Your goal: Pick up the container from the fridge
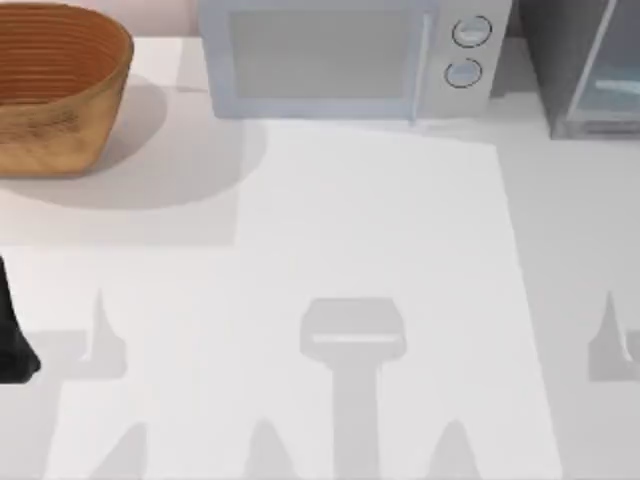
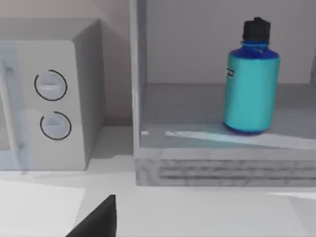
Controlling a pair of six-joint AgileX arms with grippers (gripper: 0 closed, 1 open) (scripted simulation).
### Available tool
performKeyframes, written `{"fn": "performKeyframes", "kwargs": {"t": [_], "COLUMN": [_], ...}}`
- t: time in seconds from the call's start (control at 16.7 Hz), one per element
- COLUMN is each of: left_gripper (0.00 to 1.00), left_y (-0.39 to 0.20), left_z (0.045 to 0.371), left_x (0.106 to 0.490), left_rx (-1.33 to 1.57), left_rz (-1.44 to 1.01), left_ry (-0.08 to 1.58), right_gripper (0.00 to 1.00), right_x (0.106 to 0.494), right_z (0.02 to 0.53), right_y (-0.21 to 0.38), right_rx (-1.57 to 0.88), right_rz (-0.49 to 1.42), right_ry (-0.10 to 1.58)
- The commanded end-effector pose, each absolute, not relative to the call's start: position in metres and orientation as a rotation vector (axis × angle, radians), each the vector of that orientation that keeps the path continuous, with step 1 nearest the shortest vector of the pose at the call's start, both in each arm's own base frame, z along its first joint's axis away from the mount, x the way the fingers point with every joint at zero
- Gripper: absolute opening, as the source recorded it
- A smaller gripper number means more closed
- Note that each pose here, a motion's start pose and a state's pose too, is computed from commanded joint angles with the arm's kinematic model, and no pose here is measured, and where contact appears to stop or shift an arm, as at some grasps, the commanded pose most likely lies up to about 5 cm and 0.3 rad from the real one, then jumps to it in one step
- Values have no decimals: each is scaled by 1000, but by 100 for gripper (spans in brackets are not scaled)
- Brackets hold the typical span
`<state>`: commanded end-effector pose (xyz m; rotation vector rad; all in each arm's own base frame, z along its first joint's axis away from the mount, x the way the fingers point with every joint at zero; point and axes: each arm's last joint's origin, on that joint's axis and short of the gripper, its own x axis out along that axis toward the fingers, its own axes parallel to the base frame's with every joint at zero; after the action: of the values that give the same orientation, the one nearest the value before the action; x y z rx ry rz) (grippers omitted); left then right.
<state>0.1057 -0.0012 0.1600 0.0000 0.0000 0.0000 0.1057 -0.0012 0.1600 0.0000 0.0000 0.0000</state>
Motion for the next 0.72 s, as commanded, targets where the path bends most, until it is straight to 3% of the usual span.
{"fn": "performKeyframes", "kwargs": {"t": [0.42, 0.72], "left_gripper": [100, 100], "left_y": [-1, -1], "left_z": [160, 160], "left_x": [106, 106], "left_rx": [0, 0], "left_rz": [0, 0], "left_ry": [0, 0], "right_gripper": [100, 100], "right_x": [114, 144], "right_z": [170, 180], "right_y": [-6, -22], "right_rx": [-7, -18], "right_rz": [-5, -13], "right_ry": [-24, -35]}}
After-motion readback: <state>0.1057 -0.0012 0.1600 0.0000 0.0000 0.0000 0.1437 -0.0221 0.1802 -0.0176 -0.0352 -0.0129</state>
